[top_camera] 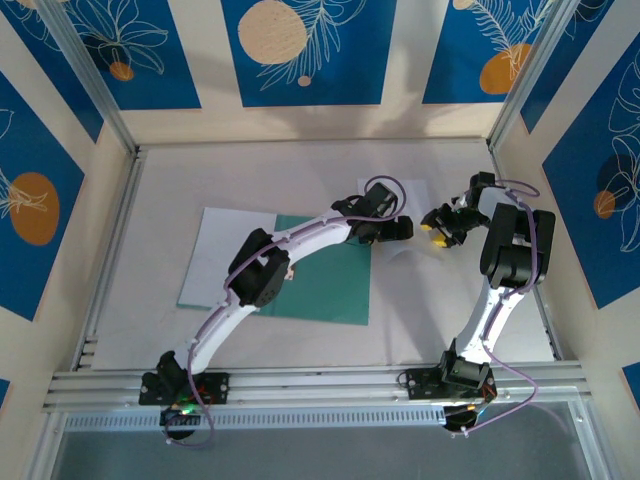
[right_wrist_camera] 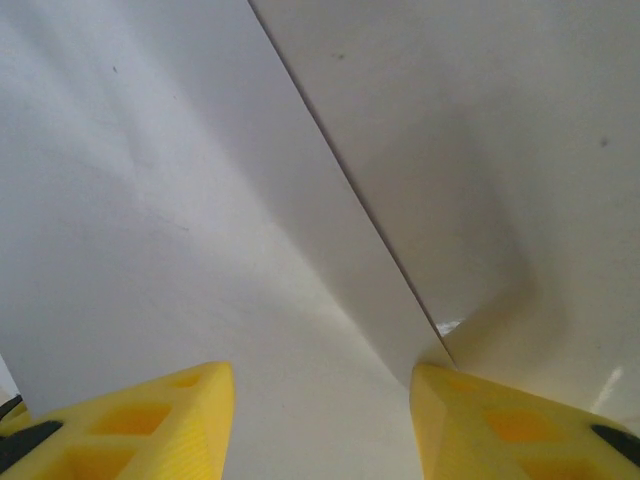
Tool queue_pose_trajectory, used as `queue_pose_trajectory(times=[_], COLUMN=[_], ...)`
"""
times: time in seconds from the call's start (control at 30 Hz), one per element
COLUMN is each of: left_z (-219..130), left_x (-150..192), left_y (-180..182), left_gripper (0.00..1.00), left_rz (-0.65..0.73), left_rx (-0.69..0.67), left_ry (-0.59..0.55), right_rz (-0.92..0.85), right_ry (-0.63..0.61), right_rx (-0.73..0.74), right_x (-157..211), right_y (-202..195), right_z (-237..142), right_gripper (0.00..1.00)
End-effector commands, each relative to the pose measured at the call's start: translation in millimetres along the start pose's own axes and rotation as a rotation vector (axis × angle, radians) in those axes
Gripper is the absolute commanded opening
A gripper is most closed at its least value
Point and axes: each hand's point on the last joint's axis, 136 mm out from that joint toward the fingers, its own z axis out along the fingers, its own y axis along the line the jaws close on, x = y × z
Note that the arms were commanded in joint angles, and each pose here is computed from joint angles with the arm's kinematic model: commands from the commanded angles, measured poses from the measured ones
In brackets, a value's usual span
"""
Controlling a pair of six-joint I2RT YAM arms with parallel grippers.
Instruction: Put the files into the folder
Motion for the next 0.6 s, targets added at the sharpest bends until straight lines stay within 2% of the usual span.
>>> queue_pose_trajectory(times=[0.0,0.23,0.43,0.57], left_z=[-8,-10,-14,-16], left_x=[19,19,16,14], left_y=[13,14,15,14], left_gripper=[0.91,0.85,0.74,0.7], left_rz=[-0.024,-0.03,-0.053,-0.064], left_rx=[-0.044,-0.038,-0.023,-0.009], left_ry=[0.083,0.08,0.067,0.064], right_rz=[0.022,0.026,0.022,0.017], right_ry=[0.041,0.051,0.055,0.05], right_rx=[-0.043,-0.085,-0.126,-0.147], right_x=[13,17,21,22], right_y=[6,13,21,26], right_z=[2,4,1,-4], right_gripper=[0.51,0.51,0.51,0.51])
